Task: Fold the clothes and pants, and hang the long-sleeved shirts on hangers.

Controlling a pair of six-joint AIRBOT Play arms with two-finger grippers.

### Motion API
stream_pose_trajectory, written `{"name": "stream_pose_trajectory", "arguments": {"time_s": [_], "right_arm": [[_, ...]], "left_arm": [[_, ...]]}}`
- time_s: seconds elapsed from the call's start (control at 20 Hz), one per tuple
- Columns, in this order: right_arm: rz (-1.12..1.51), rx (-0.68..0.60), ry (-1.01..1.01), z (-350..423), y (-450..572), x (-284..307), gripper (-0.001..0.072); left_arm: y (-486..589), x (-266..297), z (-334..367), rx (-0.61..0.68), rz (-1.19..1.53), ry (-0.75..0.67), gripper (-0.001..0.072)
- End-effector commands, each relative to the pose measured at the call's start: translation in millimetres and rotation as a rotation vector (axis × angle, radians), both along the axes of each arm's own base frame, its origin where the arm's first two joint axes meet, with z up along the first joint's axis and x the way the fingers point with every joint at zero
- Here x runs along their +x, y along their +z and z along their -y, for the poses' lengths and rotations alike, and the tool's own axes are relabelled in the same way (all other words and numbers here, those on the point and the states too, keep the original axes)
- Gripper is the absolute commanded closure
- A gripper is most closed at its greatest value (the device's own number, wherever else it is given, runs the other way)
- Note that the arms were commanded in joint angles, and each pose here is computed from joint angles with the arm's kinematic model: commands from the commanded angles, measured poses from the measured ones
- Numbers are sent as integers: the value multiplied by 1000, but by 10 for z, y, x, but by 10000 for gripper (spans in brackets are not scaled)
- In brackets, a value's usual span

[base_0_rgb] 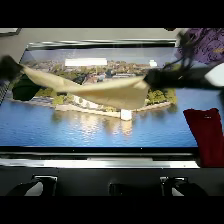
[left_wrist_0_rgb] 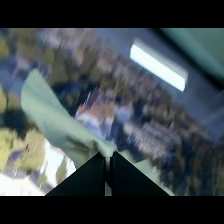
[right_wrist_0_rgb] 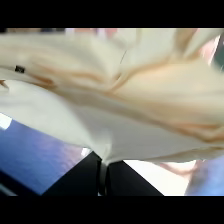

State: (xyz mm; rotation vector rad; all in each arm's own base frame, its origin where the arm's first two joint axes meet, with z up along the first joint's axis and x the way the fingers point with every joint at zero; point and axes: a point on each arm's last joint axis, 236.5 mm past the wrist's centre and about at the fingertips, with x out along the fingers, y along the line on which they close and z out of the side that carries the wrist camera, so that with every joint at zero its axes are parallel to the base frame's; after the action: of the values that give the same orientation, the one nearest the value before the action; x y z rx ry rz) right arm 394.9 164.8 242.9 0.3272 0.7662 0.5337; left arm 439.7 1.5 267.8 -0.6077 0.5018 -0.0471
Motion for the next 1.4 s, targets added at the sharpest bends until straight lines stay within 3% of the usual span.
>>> {"name": "stream_pose_trajectory", "arguments": {"time_s": [0.0,0.25,0.45,0.6,0.75,1.0,1.2,1.35], "right_arm": [[434,-142,-143,556,1751,-467,687],[809,-121,-378,1125,3006,-1502,687],[756,-94,-410,1160,2902,-1367,686],[527,-74,-393,1023,2301,-695,686],[218,-153,-344,873,1256,133,686],[-230,-221,-263,608,-823,1221,686],[-514,-201,-232,416,-2237,1447,687],[-676,-139,-204,221,-2839,1365,686]], "left_arm": [[1684,-754,33,72,416,44,690],[2503,-1917,274,121,677,47,690],[2578,-2080,306,67,700,56,690],[2295,-1645,230,44,599,52,690],[1609,-926,163,9,399,33,690],[-419,307,229,-63,-74,-17,690],[-2072,737,387,-129,-414,-42,689],[-2804,783,626,-287,-577,-52,689]]}}
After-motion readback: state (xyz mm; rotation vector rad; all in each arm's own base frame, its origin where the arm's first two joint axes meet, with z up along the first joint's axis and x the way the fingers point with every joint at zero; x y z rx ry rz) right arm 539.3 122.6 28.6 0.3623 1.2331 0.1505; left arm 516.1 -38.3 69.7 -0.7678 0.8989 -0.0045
